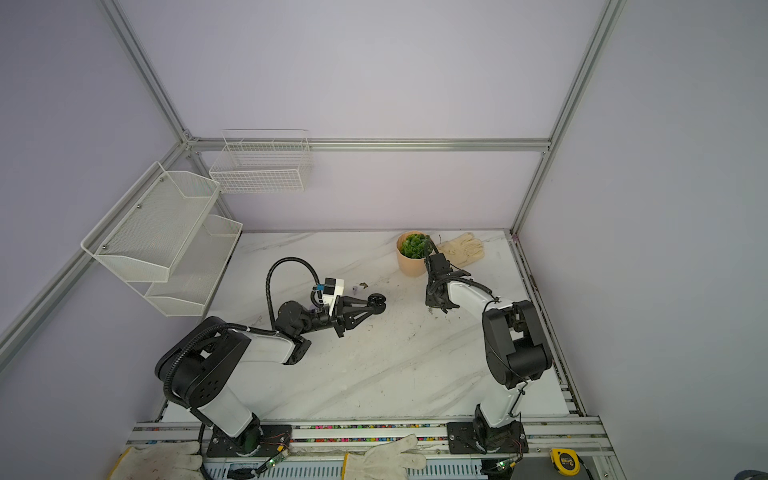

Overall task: Insert the wireless bluetooth earbuds into the charging case
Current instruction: 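Lift the earbud and carry it with the right gripper to the case, then lower the earbud into the case slot held by the left gripper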

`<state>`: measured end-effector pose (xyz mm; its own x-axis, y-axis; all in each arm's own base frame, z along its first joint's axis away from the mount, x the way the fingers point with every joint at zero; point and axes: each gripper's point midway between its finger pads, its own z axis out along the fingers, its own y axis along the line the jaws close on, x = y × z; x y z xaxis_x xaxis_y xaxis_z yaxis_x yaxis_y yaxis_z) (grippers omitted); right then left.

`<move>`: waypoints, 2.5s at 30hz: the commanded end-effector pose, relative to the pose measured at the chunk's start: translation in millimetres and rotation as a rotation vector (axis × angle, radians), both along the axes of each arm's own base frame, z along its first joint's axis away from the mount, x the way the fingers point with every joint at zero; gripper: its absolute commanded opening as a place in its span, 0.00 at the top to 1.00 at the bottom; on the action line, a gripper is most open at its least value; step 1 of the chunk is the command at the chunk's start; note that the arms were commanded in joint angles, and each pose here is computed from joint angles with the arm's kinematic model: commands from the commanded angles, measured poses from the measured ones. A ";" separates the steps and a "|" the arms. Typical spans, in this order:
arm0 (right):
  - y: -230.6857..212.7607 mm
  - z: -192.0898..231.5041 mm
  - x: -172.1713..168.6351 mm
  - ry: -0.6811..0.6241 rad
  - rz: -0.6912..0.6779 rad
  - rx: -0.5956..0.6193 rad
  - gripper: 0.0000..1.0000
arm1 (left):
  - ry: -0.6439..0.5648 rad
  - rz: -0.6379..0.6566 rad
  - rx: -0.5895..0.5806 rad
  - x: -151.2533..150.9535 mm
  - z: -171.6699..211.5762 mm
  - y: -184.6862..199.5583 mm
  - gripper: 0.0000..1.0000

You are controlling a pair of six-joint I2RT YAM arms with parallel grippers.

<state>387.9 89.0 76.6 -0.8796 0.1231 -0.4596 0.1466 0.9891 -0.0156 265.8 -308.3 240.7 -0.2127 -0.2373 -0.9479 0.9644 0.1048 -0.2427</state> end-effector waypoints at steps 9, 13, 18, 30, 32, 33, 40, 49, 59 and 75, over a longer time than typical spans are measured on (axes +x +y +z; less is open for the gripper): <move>49.4 159.2 9.3 -0.434 0.040 0.204 0.80 | -0.152 0.071 -0.135 18.6 64.8 1.2 1.00; 71.6 215.7 -1.0 -0.563 0.079 0.277 0.82 | -0.178 0.083 -0.146 27.8 71.7 -2.8 1.00; 91.6 267.2 -21.3 -0.675 0.097 0.325 0.84 | -0.204 0.086 -0.161 40.2 79.9 -9.9 1.00; 154.7 290.3 -62.1 -0.722 0.120 0.401 0.86 | -0.256 0.108 -0.180 53.9 90.8 -15.7 1.00; 160.2 285.1 -65.2 -0.702 0.129 0.404 0.86 | -0.263 0.107 -0.179 52.7 91.2 -15.5 1.00; 161.1 282.7 -66.4 -0.693 0.130 0.402 0.86 | -0.267 0.108 -0.178 52.3 91.1 -15.3 1.00; 163.6 269.7 -71.7 -0.650 0.136 0.392 0.86 | -0.276 0.109 -0.176 49.7 91.8 -14.1 1.00; 168.1 253.3 -74.2 -0.606 0.145 0.383 0.86 | -0.281 0.114 -0.173 47.5 91.0 -12.5 1.00; 168.6 241.5 -76.2 -0.580 0.152 0.370 0.86 | -0.283 0.112 -0.172 45.7 91.3 -11.7 1.00; 170.1 227.9 -79.0 -0.548 0.154 0.371 0.87 | -0.280 0.108 -0.167 45.5 88.8 -12.3 1.00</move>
<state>313.0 260.0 316.8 -0.5261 0.2579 -0.8104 -0.1229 0.9198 0.3726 320.0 -327.6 286.6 -0.0546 -0.3320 -0.9417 0.9753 0.1845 -0.1216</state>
